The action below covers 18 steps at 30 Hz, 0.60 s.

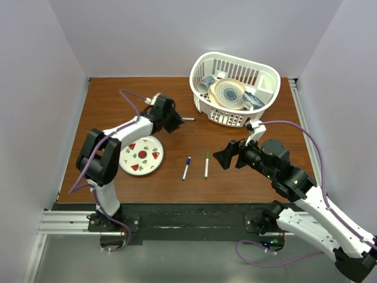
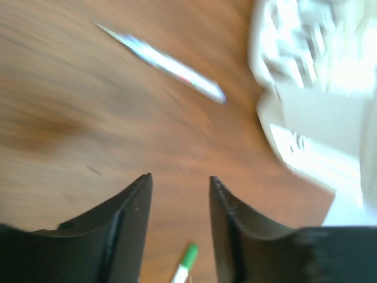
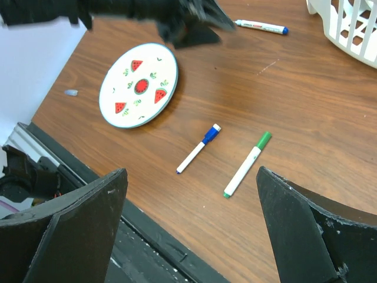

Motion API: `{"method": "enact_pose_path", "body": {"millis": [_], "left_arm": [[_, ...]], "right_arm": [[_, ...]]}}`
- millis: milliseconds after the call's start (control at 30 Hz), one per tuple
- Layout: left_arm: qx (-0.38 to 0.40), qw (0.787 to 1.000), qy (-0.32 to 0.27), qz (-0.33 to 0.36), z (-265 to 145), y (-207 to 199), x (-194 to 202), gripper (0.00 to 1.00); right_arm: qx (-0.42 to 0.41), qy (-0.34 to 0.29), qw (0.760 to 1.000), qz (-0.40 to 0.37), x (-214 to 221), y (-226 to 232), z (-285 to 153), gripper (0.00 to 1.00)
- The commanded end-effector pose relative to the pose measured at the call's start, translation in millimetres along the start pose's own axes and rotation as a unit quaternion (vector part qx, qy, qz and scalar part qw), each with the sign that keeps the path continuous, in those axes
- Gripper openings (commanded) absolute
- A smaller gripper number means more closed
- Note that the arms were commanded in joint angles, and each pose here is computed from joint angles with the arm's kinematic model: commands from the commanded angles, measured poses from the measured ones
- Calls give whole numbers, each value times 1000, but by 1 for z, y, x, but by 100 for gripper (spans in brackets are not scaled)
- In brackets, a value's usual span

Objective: Insert the pens into the pen caps

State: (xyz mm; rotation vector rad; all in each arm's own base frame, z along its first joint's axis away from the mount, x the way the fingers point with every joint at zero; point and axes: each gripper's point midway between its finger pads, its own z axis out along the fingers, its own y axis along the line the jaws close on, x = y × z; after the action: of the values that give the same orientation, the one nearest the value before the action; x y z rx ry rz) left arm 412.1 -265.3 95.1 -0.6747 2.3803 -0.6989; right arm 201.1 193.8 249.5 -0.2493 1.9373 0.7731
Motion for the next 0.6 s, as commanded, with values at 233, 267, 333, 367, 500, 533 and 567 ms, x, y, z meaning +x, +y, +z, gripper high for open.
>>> {"method": "enact_pose_path", "body": {"millis": [233, 267, 333, 367, 500, 533, 567], "left_arm": [[-64, 986, -88, -125, 16, -3, -92, 63], [-77, 983, -88, -139, 18, 0, -92, 60], [-120, 973, -86, -179, 23, 10, -90, 58], [-132, 970, -84, -187, 25, 12, -91, 58], [-155, 962, -60, -217, 37, 7, -86, 59], [-157, 961, -52, -222, 41, 8, -82, 59], [-153, 961, -48, -226, 44, 7, -81, 59]], "right_arm": [[-10, -16, 1000, 6, -14, 8, 8, 94], [-8, -15, 1000, 5, -14, 8, 9, 94], [-8, -16, 1000, 4, -16, 8, 9, 94], [-8, -16, 1000, 5, -15, 8, 9, 94], [-3, -17, 1000, 2, -13, 5, 9, 94], [-3, -18, 1000, 3, -14, 5, 9, 94], [-1, -19, 1000, 3, -14, 5, 9, 94]]}}
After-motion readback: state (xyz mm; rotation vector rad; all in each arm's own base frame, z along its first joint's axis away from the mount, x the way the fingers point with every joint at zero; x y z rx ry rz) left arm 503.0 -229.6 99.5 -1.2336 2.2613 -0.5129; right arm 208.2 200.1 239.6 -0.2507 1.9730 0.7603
